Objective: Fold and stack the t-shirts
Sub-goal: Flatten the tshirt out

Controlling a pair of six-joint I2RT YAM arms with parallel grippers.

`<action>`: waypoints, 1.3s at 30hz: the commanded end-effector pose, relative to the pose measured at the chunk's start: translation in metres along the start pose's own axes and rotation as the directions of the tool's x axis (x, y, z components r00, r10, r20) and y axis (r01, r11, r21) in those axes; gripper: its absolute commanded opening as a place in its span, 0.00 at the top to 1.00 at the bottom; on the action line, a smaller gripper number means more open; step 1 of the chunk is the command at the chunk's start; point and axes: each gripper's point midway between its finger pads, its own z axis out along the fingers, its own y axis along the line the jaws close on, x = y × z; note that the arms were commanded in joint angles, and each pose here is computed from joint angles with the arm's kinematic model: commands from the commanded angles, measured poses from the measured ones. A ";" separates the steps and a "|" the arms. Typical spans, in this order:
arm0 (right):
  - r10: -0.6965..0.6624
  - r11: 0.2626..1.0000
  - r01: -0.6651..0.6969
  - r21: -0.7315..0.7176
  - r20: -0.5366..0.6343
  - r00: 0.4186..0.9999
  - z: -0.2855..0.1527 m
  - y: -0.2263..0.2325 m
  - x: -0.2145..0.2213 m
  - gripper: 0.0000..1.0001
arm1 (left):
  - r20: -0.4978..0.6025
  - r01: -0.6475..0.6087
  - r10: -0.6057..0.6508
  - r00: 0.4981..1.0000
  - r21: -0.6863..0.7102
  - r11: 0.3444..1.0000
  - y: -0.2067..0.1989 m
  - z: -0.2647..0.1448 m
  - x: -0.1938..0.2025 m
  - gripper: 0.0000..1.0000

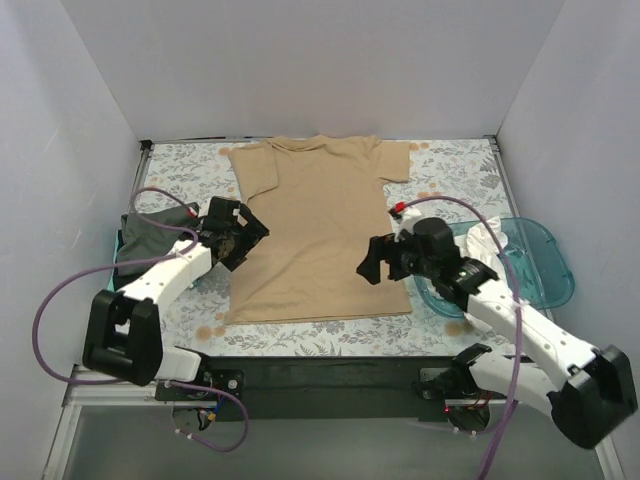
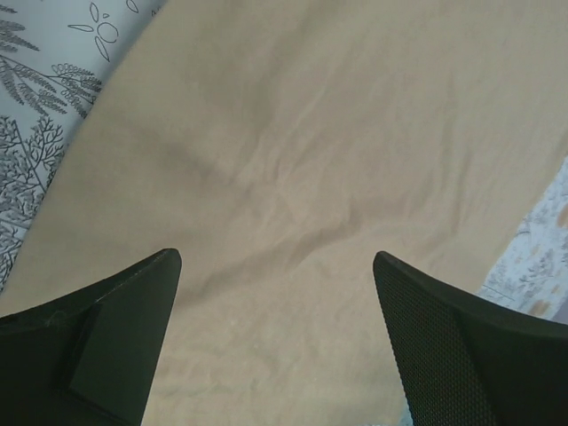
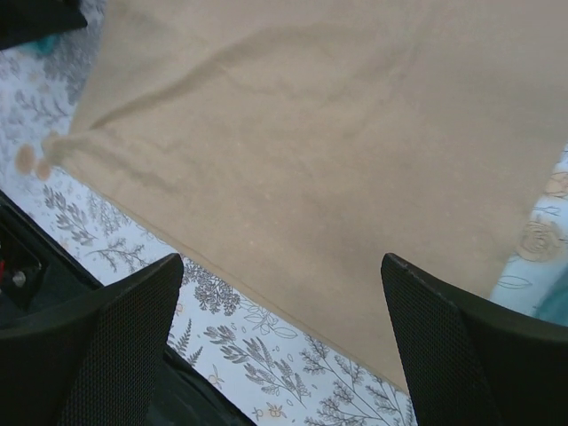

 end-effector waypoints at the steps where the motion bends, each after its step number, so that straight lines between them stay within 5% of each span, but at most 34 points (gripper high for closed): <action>1: -0.007 0.995 0.010 0.100 -0.028 1.000 0.026 -0.004 -0.006 0.02 | -0.015 -0.085 0.086 0.996 0.030 0.996 -0.013 0.017 0.000 0.10; 14: 0.153 0.939 -0.072 0.336 -0.221 0.963 0.104 -0.071 0.028 0.02 | -0.105 -0.067 0.051 0.993 -0.155 0.986 0.065 0.041 0.060 0.10; 23: 0.219 0.925 -0.105 0.364 -0.289 0.932 0.141 -0.120 0.029 0.02 | -0.286 -0.057 0.026 0.958 -0.098 0.994 0.084 0.019 0.160 0.10; 33: 0.078 0.962 0.006 0.273 -0.296 0.952 0.207 -0.148 -0.037 0.02 | -0.347 -0.108 0.112 0.931 0.030 0.994 0.019 0.026 0.235 0.10; 39: -0.020 0.978 0.075 0.195 -0.270 0.963 0.252 -0.165 -0.080 0.02 | -0.419 -0.078 0.163 0.893 0.213 0.974 -0.068 0.048 0.283 0.09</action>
